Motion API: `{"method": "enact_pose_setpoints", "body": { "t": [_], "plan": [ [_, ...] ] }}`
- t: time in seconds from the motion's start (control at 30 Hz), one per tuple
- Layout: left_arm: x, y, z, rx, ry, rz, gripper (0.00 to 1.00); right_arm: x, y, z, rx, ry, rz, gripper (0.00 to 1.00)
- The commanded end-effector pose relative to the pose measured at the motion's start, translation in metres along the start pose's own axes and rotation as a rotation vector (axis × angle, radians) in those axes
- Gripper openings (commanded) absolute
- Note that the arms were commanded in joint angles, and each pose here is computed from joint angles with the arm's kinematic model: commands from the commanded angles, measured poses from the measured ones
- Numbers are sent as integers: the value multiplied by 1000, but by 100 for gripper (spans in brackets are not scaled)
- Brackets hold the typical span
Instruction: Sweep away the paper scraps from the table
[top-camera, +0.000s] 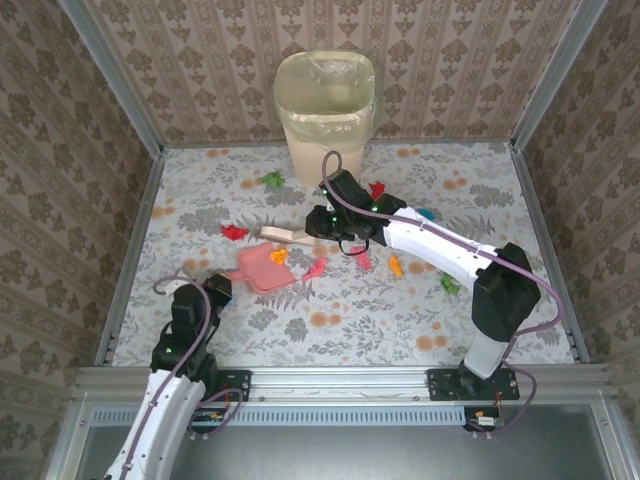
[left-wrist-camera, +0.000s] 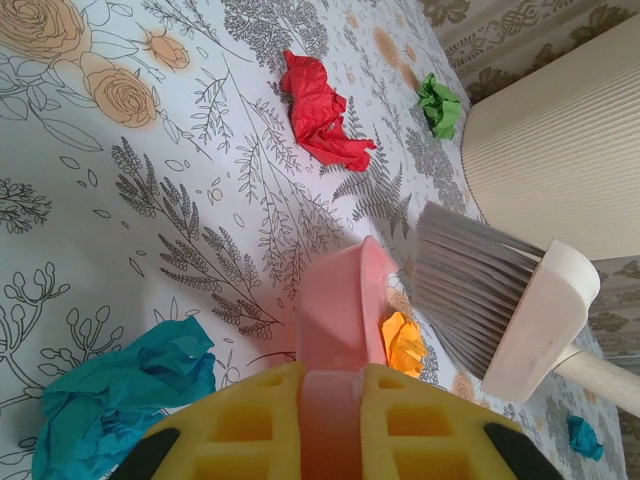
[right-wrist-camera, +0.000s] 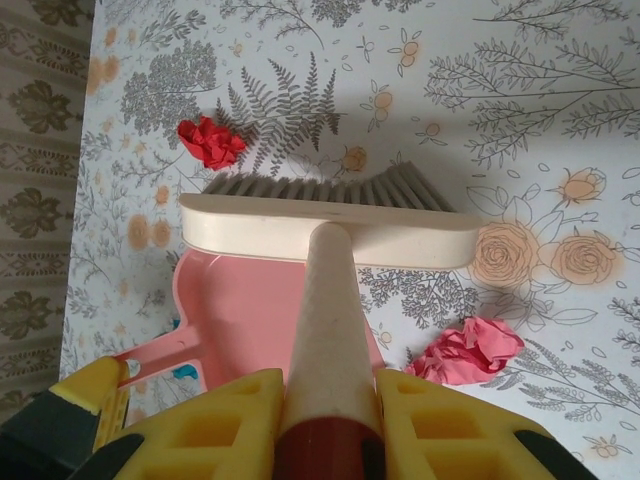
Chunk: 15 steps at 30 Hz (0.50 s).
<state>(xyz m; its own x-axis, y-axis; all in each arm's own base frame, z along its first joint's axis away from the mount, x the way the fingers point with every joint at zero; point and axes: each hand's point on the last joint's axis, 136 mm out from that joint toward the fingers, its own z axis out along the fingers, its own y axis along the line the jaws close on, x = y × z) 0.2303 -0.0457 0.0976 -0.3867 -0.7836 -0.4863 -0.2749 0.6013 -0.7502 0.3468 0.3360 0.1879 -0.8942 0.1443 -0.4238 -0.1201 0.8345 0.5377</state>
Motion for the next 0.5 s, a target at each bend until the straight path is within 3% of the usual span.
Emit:
{"method": "enact_pose_setpoints", "body": {
  "t": [0.0,0.47],
  "plan": [
    [8,26,5,-78,2,12,0,-3,28,-7,-98,10,16,0],
    [7,25,13,-23,-31,-80,0,21,58,-33,-248,64,96,0]
  ]
}}
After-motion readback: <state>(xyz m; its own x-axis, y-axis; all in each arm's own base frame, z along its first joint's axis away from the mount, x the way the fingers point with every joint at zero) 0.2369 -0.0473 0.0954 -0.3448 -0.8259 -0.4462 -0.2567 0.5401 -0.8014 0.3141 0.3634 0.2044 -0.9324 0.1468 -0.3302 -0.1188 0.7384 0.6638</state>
